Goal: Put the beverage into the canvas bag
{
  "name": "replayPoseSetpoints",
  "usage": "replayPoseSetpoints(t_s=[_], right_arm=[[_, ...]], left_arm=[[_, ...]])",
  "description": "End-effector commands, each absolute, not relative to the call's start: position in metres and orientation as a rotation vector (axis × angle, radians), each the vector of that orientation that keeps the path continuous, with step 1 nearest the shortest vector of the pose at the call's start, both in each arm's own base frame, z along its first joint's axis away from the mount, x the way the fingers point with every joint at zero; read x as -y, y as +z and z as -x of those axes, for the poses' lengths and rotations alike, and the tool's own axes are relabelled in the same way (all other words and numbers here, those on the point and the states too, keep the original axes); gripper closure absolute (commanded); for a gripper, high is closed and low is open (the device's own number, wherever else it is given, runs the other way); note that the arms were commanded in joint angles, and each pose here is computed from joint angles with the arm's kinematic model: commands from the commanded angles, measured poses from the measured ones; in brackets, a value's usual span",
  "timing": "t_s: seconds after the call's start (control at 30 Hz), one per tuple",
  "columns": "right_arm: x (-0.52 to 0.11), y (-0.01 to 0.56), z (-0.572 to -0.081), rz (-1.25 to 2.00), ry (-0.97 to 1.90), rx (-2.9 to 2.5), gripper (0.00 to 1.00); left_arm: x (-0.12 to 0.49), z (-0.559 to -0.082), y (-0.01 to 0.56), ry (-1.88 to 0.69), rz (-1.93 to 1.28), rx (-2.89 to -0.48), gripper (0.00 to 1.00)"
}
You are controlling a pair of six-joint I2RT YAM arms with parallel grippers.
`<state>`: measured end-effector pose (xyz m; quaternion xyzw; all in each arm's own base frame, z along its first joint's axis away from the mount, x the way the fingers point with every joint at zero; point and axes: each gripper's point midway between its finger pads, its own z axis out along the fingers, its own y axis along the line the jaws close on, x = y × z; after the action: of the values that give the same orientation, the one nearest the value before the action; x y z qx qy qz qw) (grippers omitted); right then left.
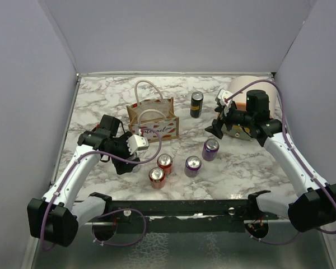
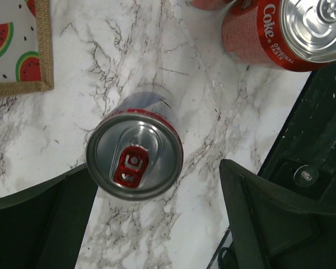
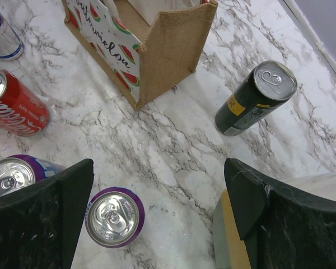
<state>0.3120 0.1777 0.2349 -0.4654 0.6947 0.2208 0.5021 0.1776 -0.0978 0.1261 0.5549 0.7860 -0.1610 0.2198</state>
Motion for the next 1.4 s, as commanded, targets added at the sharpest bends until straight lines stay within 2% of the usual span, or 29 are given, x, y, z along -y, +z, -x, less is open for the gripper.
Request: replayPoseSetpoints(t_s=[0.0, 0.33, 0.6, 0.73, 0.87, 1.1, 1.37], right_arm=[[-0.182, 0.235, -0.312, 1.121, 0.547, -1.637, 0.0], [-0.181, 0.226, -0.312, 1.128, 0.55, -1.654, 0.0], [-0.179, 0.226, -0.313, 1.12, 0.545, -1.654, 0.0], [-0.175, 0.221, -0.318, 1.103, 0.531, -1.675, 0.01], [-0.173, 0.222, -0.318, 1.101, 0.523, -1.671, 0.0], [-0.166, 0.227, -0.32, 1.08, 0.499, -1.669, 0.0], [-0.166, 0.228, -0.319, 1.08, 0.504, -1.668, 0.0]], left_arm=[[0.118, -0.192, 0.119, -0.505, -1.535, -2.082, 0.12], [0.127, -0.2, 0.118, -0.519, -1.495, -2.041, 0.28], [0.126, -0.199, 0.129, -0.506, -1.493, -2.04, 0.64], [0.132, -0.198, 0.162, -0.534, -1.488, -1.993, 0.82], [0.129, -0.204, 0.197, -0.458, -1.497, -1.924, 1.0], [0.116, -0.219, 0.261, -0.313, -1.263, -1.958, 1.0], [0.109, -0.249, 0.351, -0.281, -0.94, -1.82, 1.0]])
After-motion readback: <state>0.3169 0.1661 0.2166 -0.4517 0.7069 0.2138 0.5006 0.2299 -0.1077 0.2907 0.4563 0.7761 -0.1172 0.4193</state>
